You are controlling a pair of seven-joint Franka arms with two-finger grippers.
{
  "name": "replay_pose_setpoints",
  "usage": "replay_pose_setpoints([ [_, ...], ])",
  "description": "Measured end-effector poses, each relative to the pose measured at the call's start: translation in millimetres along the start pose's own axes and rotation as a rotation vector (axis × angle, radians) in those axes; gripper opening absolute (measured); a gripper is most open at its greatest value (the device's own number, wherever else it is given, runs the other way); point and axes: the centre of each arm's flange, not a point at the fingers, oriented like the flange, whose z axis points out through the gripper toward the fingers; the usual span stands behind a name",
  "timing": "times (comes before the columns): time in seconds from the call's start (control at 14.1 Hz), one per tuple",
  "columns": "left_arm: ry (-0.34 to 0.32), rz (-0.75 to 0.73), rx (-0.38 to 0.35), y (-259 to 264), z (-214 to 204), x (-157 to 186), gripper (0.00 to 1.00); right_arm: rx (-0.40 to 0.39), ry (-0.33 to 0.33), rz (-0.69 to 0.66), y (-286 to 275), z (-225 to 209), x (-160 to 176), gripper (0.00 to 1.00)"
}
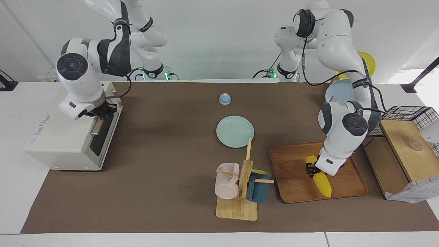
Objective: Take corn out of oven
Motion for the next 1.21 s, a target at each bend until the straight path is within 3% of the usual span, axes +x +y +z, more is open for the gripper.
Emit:
replay_pose_setpoints([
  [0.21, -0.003, 0.003, -0.004, 2.4, -15.5, -1.1, 0.96, 0.064, 0.097, 0.043, 9.5, -66.7, -30.3, 0.58],
  [0.28, 0.002, -0.003, -0.005, -2.5, -32.8, -3.3, 1.0, 0.068, 0.116, 0.058, 15.4, -96.9, -46.1, 0.68],
  [0.43, -0.004, -0.039, -0.005, -31.4, -85.9, -19.0, 1.0, 0.076, 0.141, 0.085, 27.0, -150.0, -79.0, 0.93],
  [0.5, -0.021, -0.06, -0.005, -52.2, -113.1, -31.1, 1.0, 0.078, 0.142, 0.095, 31.1, -162.5, -88.8, 1.0],
  [0.85, -0.1, -0.004, -0.019, -137.3, -234.7, -102.9, 1.0, 0.093, 0.11, 0.133, 52.3, -155.3, -89.6, 1.0],
  [1.21, -0.134, 0.028, -0.034, -142.4, -302.3, -155.1, 1.0, 0.09, 0.105, 0.108, 40.1, -155.1, -84.9, 1.0],
])
